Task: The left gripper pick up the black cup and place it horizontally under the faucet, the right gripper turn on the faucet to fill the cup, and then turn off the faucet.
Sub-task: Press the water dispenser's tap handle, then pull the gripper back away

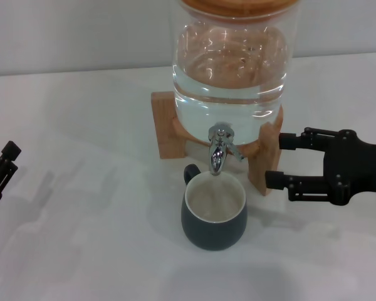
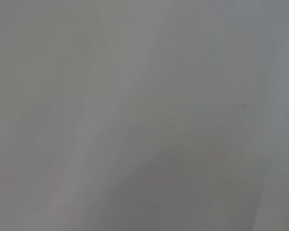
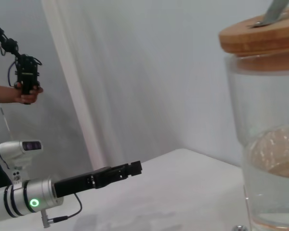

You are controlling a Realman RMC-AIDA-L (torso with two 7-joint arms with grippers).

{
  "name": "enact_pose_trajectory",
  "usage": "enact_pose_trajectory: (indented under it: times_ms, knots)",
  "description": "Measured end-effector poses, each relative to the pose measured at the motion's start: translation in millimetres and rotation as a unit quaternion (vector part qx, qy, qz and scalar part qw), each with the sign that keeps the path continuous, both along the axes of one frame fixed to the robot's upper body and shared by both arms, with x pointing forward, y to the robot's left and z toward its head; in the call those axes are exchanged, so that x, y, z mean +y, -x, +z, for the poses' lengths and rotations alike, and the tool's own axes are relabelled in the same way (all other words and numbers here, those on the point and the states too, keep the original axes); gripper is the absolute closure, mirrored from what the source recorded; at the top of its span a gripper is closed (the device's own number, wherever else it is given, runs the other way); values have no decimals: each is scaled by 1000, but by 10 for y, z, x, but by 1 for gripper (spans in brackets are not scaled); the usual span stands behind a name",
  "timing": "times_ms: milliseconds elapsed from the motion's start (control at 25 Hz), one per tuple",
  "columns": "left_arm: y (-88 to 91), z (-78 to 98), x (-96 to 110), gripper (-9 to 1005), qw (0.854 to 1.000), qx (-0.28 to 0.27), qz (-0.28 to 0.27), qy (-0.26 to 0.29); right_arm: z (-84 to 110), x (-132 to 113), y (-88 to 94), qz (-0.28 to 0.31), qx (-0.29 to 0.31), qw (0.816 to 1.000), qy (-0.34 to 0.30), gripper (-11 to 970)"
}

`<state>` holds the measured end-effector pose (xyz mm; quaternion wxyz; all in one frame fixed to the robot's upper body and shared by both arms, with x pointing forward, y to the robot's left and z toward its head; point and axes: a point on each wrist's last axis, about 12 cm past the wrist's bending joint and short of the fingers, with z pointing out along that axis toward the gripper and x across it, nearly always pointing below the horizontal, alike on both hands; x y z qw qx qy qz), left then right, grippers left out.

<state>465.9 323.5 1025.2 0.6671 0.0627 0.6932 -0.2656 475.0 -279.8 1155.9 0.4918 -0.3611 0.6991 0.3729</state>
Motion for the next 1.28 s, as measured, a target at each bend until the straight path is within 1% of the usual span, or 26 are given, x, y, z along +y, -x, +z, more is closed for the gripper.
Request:
enact_pose_trajectory:
  times_ms: [200, 480, 680, 840, 1120, 1280]
  knots:
    - [1, 2, -1, 388, 1000, -1, -1, 0, -26, 77, 37, 2, 1, 1000, 2, 169]
    - [16, 0, -11, 388, 1000, -3, -4, 1, -10, 224, 136, -27, -19, 999, 26, 172]
    - [23, -1, -11, 387, 1000, -5, -5, -1, -58, 330, 131, -41, -8, 999, 34, 173]
    - [24, 7, 2, 387, 1000, -8, -6, -4, -62, 420, 134, -50, -11, 998, 48, 175]
    - [17, 23, 47, 387, 1000, -16, 1, -16, -29, 461, 155, -100, -21, 993, 58, 177]
    - [3, 40, 67, 387, 1000, -20, 1, -23, -12, 571, 178, -113, -30, 990, 75, 179]
